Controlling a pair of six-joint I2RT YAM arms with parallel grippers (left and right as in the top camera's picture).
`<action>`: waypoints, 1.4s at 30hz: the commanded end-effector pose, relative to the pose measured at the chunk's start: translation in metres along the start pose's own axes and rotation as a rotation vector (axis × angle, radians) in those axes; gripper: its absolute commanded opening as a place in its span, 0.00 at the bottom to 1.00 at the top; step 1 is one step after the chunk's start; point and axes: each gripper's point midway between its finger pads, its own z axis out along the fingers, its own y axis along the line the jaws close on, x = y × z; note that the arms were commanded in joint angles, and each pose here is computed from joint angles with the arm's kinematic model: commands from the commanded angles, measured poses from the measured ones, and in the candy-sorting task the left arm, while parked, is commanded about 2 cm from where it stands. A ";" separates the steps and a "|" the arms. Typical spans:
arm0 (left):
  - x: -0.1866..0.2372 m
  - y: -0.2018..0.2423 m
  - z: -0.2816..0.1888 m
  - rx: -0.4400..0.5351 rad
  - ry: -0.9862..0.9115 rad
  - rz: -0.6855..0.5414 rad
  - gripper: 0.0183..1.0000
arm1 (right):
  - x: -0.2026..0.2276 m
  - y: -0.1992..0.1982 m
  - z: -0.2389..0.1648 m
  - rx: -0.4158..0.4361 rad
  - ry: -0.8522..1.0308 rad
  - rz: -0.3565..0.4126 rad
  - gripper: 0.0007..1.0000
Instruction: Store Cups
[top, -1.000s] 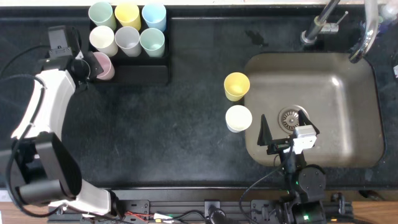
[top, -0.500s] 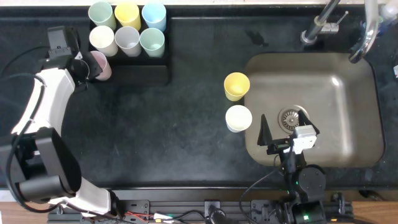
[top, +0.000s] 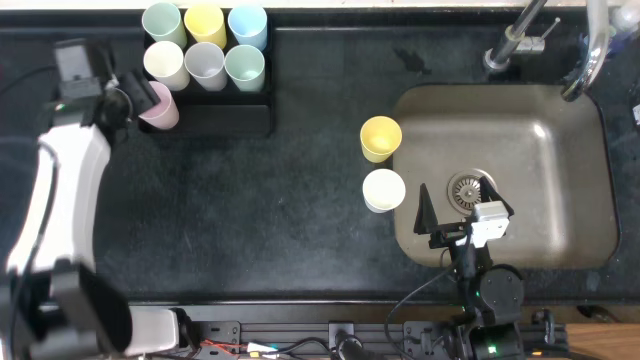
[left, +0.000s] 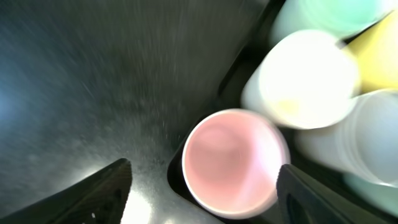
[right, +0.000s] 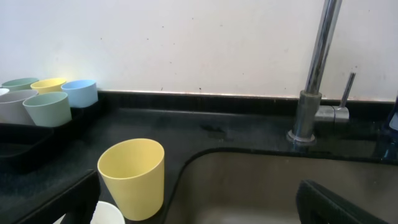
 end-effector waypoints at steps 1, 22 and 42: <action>-0.026 -0.016 -0.060 0.069 -0.147 -0.020 0.81 | 0.004 0.002 0.000 -0.009 0.001 -0.003 1.00; 0.126 -0.283 -0.129 0.535 0.107 0.285 0.91 | 0.004 0.002 0.000 -0.009 0.001 -0.003 1.00; 0.259 -0.325 -0.086 0.451 0.432 0.444 0.90 | 0.004 0.002 0.000 -0.009 0.001 -0.003 1.00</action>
